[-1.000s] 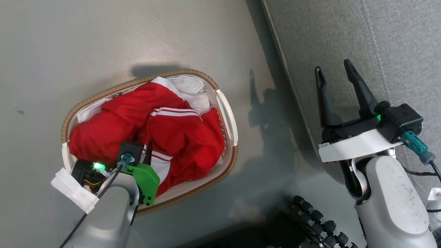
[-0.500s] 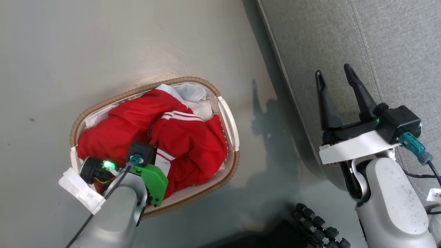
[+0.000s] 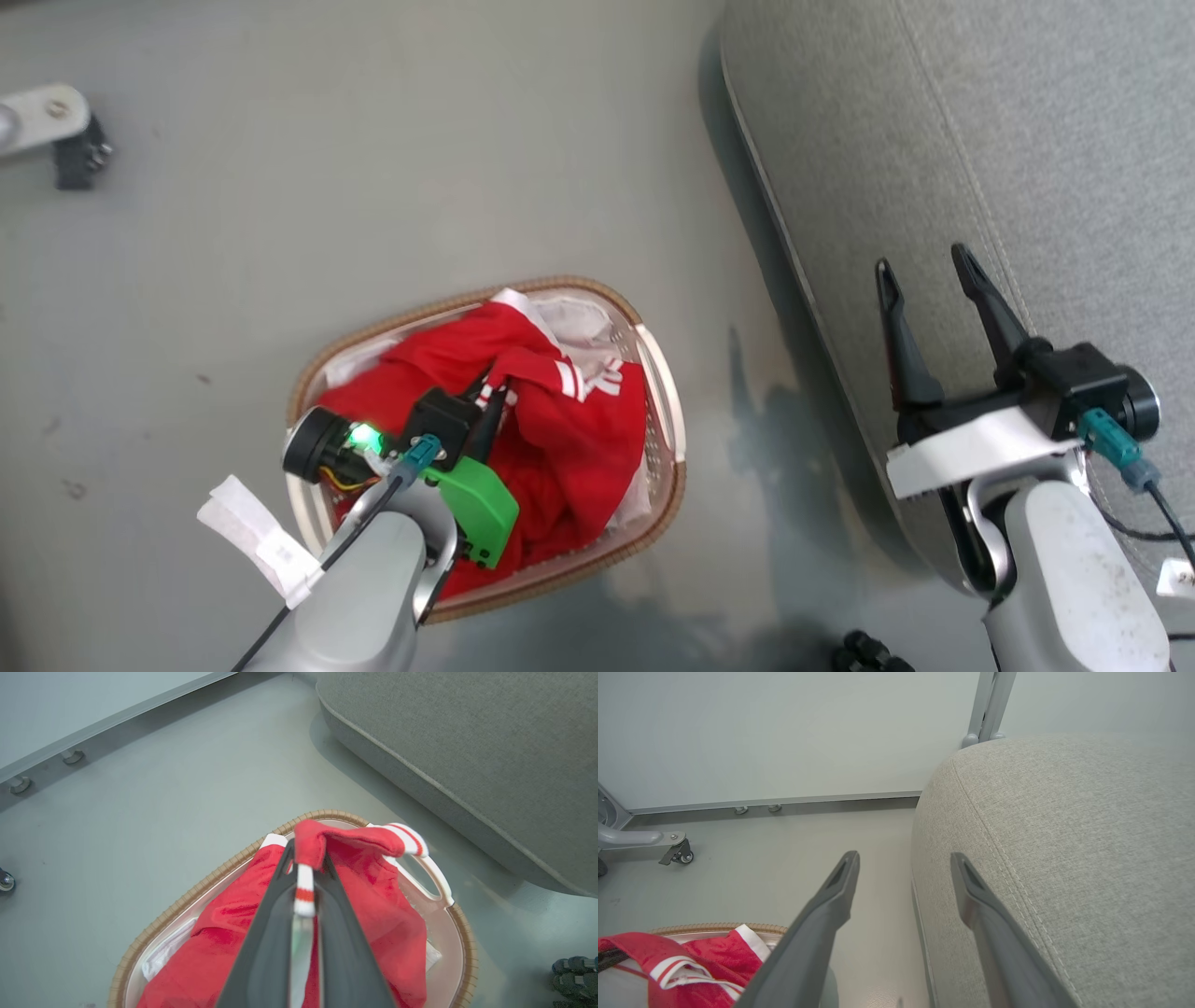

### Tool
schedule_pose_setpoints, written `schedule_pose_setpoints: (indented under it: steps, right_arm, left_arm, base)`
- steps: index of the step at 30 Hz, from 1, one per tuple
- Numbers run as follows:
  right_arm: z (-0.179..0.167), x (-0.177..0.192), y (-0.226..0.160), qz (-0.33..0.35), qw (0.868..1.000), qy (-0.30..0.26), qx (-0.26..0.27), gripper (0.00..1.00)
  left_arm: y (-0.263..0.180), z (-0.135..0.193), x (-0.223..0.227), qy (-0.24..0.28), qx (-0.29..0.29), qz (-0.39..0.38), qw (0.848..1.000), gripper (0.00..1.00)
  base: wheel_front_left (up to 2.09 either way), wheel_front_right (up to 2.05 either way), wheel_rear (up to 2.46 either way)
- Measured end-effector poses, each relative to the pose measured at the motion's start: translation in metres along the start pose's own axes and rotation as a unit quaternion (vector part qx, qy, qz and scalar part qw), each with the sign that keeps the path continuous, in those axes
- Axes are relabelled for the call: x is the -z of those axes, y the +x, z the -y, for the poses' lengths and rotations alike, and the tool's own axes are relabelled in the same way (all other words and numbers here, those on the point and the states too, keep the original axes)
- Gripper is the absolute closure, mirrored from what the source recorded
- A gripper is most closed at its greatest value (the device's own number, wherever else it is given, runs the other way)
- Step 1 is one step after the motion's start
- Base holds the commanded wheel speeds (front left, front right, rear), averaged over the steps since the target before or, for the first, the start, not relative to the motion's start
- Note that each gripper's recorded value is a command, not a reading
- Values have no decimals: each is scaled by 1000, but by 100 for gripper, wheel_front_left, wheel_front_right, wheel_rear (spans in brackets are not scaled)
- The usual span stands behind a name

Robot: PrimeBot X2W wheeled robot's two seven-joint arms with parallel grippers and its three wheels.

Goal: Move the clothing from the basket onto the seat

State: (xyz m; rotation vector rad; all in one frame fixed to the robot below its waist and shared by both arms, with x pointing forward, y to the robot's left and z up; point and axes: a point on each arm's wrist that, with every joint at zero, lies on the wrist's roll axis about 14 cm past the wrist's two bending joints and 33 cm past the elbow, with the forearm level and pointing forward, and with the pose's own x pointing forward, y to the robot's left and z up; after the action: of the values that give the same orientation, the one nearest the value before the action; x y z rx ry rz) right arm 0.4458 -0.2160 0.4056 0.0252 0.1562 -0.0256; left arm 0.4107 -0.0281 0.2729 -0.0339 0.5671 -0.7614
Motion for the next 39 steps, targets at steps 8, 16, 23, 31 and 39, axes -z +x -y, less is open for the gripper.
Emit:
schedule_pose_setpoints:
  steps: [8, 16, 23, 31, 39]
  right_arm:
    - [-8, -24, -26, 24, 1000, -6, -9, 0]
    - [-22, -45, -56, 51, 998, -4, -27, 0]
    - [-34, -66, -78, 83, 996, -2, -45, 0]
    - [-52, -87, -92, 117, 991, -6, -71, 0]
    - [-68, -98, -95, 134, 986, -13, -95, 0]
  left_arm:
    - [-27, -3, -92, 102, 0, 99, 990, 100]
    - [-67, 1, -185, 215, -2, 176, 961, 100]
    - [-110, 21, -261, 294, -10, 231, 927, 100]
    - [-150, 36, -318, 358, -30, 261, 896, 100]
    - [-168, 54, -368, 402, -43, 286, 869, 100]
  base:
    - [0, 0, 0]
    - [0, 0, 0]
    - [0, 0, 0]
    - [0, 0, 0]
    - [0, 0, 0]
